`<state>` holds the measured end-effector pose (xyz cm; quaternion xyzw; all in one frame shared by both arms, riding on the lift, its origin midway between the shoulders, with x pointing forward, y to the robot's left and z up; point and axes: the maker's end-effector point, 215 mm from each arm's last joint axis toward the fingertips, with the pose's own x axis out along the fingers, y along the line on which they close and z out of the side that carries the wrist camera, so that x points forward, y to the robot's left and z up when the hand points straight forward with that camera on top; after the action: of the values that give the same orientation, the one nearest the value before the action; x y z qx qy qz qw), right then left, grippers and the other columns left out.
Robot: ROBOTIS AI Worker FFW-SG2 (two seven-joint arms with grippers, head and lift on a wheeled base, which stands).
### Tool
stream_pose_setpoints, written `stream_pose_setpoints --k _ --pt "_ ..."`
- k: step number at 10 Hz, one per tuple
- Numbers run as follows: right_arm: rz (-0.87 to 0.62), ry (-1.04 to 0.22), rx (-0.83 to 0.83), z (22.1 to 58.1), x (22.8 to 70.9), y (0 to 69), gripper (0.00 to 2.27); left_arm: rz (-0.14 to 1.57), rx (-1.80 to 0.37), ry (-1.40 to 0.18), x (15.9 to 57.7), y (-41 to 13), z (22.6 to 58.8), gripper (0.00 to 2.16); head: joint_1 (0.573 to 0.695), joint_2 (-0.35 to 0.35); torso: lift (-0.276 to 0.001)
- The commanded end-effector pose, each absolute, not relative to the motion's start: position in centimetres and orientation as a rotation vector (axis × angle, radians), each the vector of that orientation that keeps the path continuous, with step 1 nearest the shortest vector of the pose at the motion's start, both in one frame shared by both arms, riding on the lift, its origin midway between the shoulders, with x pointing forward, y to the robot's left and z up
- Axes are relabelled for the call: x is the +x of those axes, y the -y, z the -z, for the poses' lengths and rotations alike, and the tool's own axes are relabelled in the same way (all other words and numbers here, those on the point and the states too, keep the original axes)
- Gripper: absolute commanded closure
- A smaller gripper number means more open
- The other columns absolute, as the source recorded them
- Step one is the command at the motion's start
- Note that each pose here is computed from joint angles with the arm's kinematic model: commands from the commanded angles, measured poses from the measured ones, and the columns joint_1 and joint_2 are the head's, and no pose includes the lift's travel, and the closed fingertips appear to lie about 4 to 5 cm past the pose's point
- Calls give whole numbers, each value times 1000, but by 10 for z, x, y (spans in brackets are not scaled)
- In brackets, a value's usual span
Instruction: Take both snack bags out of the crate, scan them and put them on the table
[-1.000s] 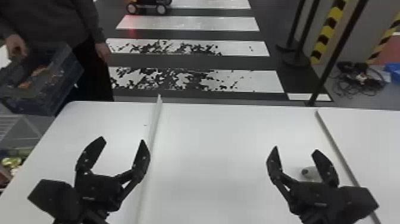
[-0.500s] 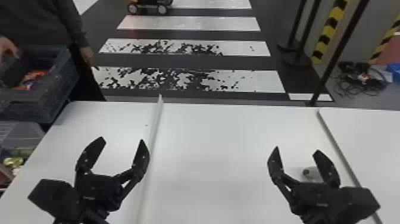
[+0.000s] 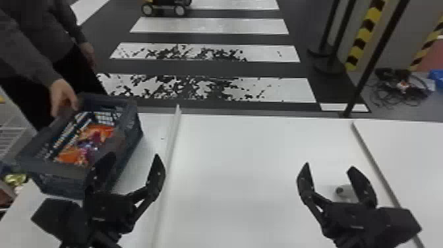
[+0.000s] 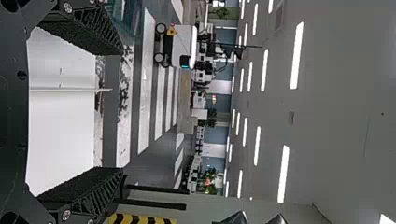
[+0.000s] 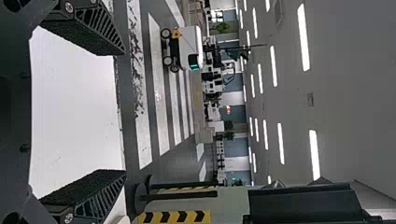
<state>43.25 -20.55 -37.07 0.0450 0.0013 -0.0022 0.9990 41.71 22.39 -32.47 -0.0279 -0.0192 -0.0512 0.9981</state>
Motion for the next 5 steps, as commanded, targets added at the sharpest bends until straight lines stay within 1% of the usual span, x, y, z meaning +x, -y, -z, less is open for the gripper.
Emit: stream_pose_setpoints --k 1,5 --pt "5 -4 91 371 433 206 87 100 -59 39 417 -224 325 110 695 25 -91" --pt "5 -4 96 371 433 205 87 105 -59 41 417 -223 324 110 695 24 -91"
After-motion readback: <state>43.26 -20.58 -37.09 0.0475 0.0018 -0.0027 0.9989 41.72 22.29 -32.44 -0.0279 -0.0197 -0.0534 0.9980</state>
